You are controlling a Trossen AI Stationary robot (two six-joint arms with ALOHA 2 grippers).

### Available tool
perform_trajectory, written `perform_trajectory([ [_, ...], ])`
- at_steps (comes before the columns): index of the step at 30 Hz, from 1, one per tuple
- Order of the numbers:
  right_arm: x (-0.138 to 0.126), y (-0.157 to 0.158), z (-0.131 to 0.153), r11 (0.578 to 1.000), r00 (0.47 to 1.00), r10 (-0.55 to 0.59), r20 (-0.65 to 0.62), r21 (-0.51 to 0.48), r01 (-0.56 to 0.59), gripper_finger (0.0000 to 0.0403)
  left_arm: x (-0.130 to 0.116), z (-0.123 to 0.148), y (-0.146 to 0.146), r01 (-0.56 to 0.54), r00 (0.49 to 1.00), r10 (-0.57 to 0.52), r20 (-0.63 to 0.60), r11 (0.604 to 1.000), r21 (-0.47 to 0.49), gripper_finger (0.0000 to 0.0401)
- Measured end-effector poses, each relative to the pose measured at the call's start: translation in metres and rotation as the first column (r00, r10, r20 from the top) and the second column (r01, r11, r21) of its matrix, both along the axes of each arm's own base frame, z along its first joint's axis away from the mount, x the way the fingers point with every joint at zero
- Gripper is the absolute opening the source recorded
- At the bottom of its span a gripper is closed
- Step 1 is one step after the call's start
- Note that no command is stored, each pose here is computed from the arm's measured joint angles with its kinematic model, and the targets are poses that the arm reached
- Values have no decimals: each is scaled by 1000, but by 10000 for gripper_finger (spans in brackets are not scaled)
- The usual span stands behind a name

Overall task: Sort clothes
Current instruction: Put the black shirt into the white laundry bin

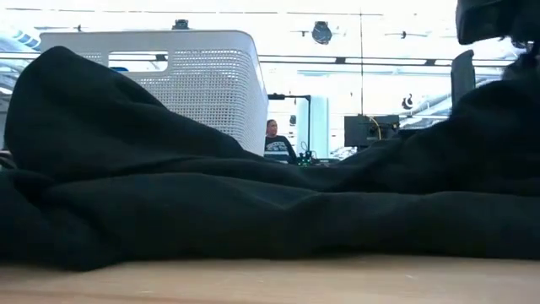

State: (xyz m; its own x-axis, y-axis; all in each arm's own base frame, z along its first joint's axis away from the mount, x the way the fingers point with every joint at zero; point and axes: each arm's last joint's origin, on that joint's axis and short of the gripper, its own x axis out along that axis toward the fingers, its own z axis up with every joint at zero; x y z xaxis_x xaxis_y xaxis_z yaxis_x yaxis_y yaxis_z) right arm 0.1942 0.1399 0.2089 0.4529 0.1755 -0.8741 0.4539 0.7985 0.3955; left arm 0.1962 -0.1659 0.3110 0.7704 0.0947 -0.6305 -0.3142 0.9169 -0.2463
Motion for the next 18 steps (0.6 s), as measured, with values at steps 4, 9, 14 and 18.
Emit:
perform_trajectory([
  [4,-7,-15,12,997,999,-37,39,-64,39,229,4,0,3,8,1000,-8,5,999,39,151],
  [9,-15,-19,25,999,996,-32,79,-16,34,229,6,-1,4,5,1000,-5,2,999,47,151],
  [14,-17,-4,30,997,990,37,135,67,-46,229,5,-1,5,13,1000,-13,-7,998,63,151],
  [18,-22,-10,29,1000,994,14,109,2,-14,229,7,-1,7,22,1000,-21,-8,996,91,151],
])
